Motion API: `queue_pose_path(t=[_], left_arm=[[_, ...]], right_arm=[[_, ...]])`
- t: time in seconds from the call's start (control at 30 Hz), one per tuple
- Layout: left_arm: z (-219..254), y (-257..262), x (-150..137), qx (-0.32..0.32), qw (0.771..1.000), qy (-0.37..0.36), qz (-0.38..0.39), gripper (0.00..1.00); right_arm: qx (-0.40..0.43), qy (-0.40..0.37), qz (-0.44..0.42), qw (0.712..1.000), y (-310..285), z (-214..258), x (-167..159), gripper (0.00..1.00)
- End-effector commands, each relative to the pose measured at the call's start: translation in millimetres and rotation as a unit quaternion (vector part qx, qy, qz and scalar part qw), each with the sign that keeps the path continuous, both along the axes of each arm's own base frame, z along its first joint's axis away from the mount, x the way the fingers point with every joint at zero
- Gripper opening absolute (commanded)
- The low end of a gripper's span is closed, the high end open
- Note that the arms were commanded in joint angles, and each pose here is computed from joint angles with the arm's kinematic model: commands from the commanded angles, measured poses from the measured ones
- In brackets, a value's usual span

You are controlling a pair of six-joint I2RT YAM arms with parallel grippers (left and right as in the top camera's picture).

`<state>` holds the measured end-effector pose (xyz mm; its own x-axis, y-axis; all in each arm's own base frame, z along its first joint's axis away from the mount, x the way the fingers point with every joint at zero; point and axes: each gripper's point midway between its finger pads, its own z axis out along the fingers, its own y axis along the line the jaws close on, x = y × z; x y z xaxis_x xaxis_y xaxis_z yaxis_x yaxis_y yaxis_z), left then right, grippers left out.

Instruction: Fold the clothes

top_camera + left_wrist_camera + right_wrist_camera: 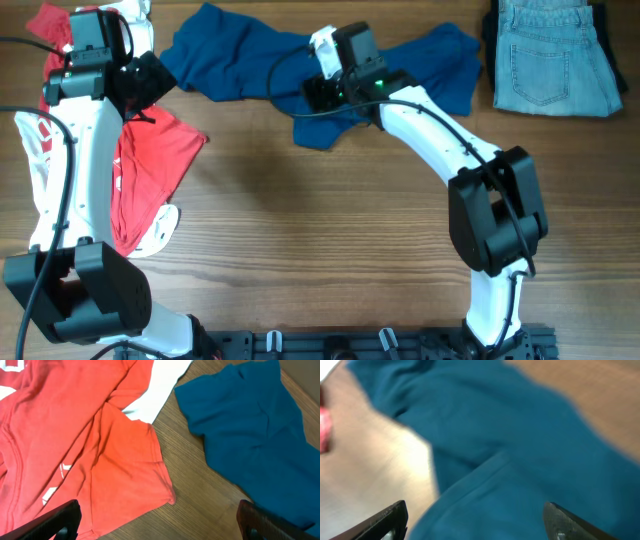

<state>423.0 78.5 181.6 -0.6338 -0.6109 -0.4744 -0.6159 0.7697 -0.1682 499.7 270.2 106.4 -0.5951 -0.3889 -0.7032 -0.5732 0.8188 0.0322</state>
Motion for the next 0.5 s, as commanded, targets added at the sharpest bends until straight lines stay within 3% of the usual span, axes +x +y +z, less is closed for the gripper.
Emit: queue_pose_path(t=[0.0, 0.23, 0.47], left_arm=[[0.5, -1.4, 1.2, -0.006, 1.000, -0.001, -0.005, 1.00], [0.5, -2.0, 1.3, -0.006, 1.000, -0.001, -0.005, 1.00], [1.8, -1.6, 3.6, -0.005, 1.000, -0.007, -0.005, 1.00]], right_arm=[[-0.040, -0.059, 0.011, 0.997, -24.4, 7.1, 28.0, 0.87], [-0.041, -0.042, 0.048, 0.997, -42.8, -24.4, 36.3, 0.87], [-0.014, -0.012, 0.106, 0.994, -37.7, -43.4, 23.7, 0.85]])
